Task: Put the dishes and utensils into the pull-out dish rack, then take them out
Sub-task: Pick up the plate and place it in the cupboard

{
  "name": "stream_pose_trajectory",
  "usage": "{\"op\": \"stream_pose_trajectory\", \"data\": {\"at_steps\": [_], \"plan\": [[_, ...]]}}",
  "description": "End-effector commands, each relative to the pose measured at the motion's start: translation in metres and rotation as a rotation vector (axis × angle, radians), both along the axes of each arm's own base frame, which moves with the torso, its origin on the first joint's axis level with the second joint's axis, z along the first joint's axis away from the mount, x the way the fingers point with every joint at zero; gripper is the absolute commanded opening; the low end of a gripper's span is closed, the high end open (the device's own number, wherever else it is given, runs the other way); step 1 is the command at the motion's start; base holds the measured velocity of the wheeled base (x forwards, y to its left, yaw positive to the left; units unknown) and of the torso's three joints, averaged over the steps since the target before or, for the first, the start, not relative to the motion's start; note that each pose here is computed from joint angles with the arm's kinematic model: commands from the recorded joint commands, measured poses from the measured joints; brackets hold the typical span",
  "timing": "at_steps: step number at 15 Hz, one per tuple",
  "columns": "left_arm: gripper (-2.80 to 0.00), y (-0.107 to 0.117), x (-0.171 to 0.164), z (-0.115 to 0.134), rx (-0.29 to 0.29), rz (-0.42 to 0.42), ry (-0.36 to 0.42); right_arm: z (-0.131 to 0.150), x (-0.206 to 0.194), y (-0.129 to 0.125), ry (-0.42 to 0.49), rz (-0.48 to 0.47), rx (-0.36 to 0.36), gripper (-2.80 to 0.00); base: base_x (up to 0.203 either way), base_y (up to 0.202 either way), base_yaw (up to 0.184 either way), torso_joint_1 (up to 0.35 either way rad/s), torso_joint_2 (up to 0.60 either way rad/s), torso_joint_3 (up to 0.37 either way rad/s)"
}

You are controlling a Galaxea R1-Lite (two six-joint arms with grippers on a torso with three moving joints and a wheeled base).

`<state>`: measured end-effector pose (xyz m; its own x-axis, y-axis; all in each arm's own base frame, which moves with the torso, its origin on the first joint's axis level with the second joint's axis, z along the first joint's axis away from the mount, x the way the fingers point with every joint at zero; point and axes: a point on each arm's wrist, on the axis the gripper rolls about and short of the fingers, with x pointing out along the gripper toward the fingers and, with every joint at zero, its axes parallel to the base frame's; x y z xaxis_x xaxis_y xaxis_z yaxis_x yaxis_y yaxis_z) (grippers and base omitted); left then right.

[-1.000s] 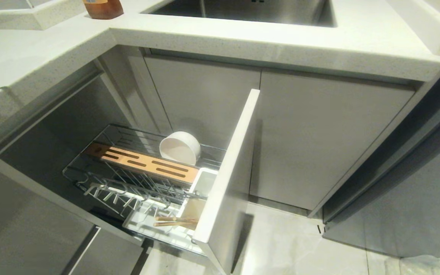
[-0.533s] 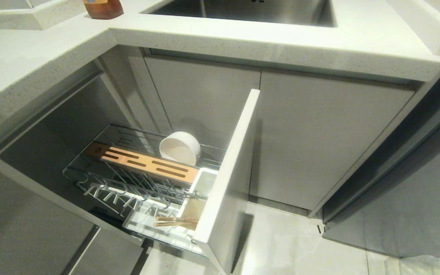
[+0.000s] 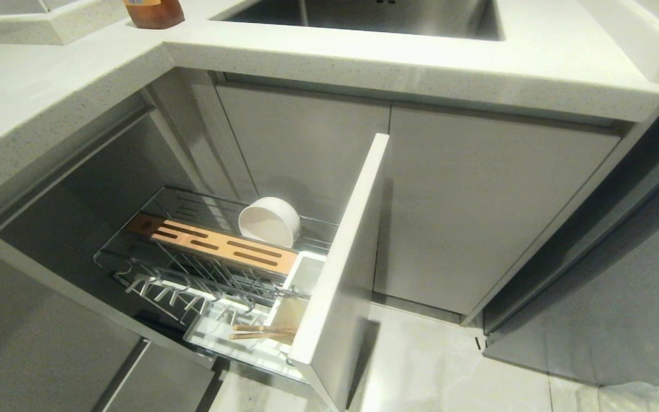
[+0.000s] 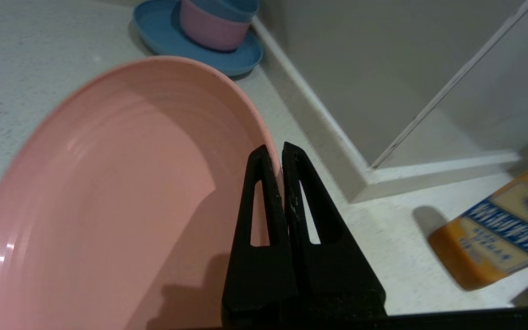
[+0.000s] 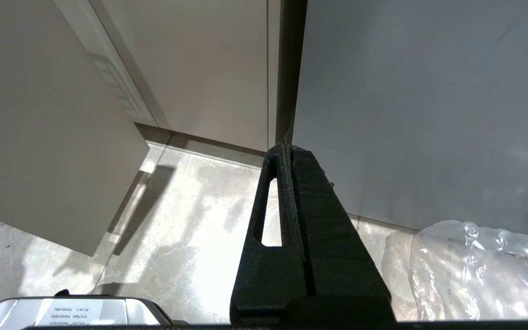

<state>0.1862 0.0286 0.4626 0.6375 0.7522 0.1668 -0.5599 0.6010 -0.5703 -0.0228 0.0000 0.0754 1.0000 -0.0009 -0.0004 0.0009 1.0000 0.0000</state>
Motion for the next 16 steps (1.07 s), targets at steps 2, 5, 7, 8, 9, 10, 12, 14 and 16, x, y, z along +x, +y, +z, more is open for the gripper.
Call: {"op": "stream_pose_trajectory", "data": {"at_steps": [2, 5, 7, 8, 9, 10, 12, 14, 16], "plan": [[-2.80, -0.010, -0.009, 0.003, -0.001, -0.048, -0.031, 0.000, 0.000, 0.000, 0.000, -0.001, 0.000, -2.80, 0.000, 0.000, 0.000, 0.000, 0.00, 0.000], [-2.80, -0.020, -0.022, 0.004, -0.003, -0.106, -0.047, 0.000, 0.000, 0.000, 0.001, -0.001, 0.000, -2.80, 0.000, 0.000, 0.000, 0.000, 0.00, 0.000], [-2.80, -0.032, -0.034, 0.005, -0.005, -0.188, -0.064, 0.000, 0.000, 0.000, 0.000, 0.000, 0.000, -2.80, 0.000, 0.000, 0.000, 0.000, 0.00, 0.000], [-2.80, -0.038, -0.040, 0.007, -0.008, -0.237, -0.078, 0.000, 0.000, 0.000, 0.000, -0.001, 0.000, -2.80, 0.000, 0.000, 0.000, 0.000, 0.00, 0.000], [-2.80, -0.046, -0.046, 0.009, -0.014, -0.296, -0.099, 0.000, 0.000, 0.000, 0.001, 0.000, 0.000, -2.80, 0.000, 0.000, 0.000, 0.000, 0.00, 0.000], [-2.80, -0.052, -0.054, 0.012, -0.022, -0.359, -0.126, 0.000, 0.000, 0.000, 0.000, 0.000, 0.000, -2.80, 0.000, 0.000, 0.000, 0.000, 0.00, 0.000], [-2.80, -0.063, -0.068, 0.016, -0.041, -0.472, -0.187, 0.000, 0.000, 0.000, 0.001, -0.001, 0.000, -2.80, 0.000, 0.000, 0.000, 0.000, 0.00, 0.000], [-2.80, -0.071, -0.082, 0.019, -0.065, -0.590, -0.243, 0.000, 0.000, 0.000, 0.000, -0.001, 0.000, -2.80, 0.000, 0.000, 0.000, 0.000, 0.00, 0.000], [-2.80, -0.078, -0.093, 0.019, -0.088, -0.699, -0.279, 0.000, 0.000, 0.000, 0.001, -0.001, 0.000, -2.80, 0.000, 0.000, 0.000, 0.000, 0.00, 0.000]]}}
